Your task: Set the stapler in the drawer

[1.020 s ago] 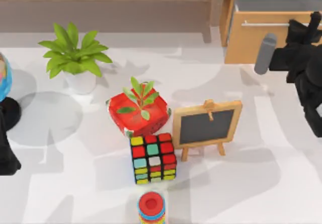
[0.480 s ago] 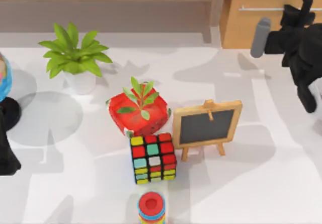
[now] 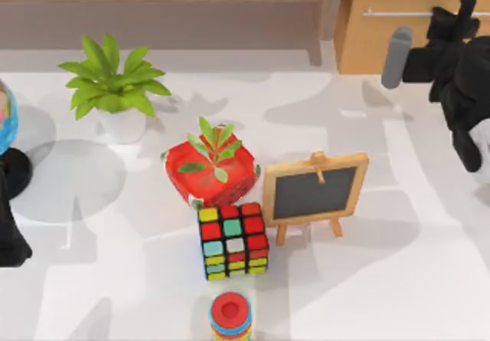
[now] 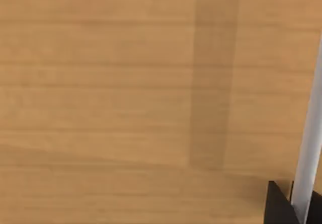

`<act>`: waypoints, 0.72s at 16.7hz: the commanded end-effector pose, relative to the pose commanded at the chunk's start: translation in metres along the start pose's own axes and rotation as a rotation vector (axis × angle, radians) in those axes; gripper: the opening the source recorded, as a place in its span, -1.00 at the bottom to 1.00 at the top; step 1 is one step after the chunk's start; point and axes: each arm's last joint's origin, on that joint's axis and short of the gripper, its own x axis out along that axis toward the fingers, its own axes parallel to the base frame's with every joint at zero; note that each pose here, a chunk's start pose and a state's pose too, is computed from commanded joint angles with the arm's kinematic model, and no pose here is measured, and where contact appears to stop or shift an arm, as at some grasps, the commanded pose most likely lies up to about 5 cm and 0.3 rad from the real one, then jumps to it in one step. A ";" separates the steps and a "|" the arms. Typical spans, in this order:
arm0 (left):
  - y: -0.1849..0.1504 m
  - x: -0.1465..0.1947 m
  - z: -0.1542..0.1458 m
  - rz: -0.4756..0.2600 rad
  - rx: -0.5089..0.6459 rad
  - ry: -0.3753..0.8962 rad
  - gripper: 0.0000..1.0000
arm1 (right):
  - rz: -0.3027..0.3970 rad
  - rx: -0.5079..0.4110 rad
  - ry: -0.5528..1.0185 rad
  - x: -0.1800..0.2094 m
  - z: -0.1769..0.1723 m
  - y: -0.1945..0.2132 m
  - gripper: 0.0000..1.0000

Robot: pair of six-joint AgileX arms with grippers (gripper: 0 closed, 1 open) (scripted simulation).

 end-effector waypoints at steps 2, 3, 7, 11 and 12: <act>0.000 0.000 0.000 0.000 0.000 0.000 1.00 | 0.000 0.000 0.000 0.000 0.000 0.000 -0.10; 0.000 0.000 0.000 0.000 0.000 0.000 1.00 | 0.000 0.000 0.000 0.000 0.000 0.000 0.06; 0.000 0.000 0.000 0.000 0.000 0.000 1.00 | 0.000 0.000 0.000 0.000 0.000 0.000 0.66; 0.000 0.000 0.000 0.000 0.000 0.000 1.00 | 0.000 0.000 0.000 0.000 0.000 0.000 1.00; 0.000 0.000 0.000 0.000 0.000 0.000 1.00 | 0.000 0.000 0.000 0.000 0.000 0.000 1.00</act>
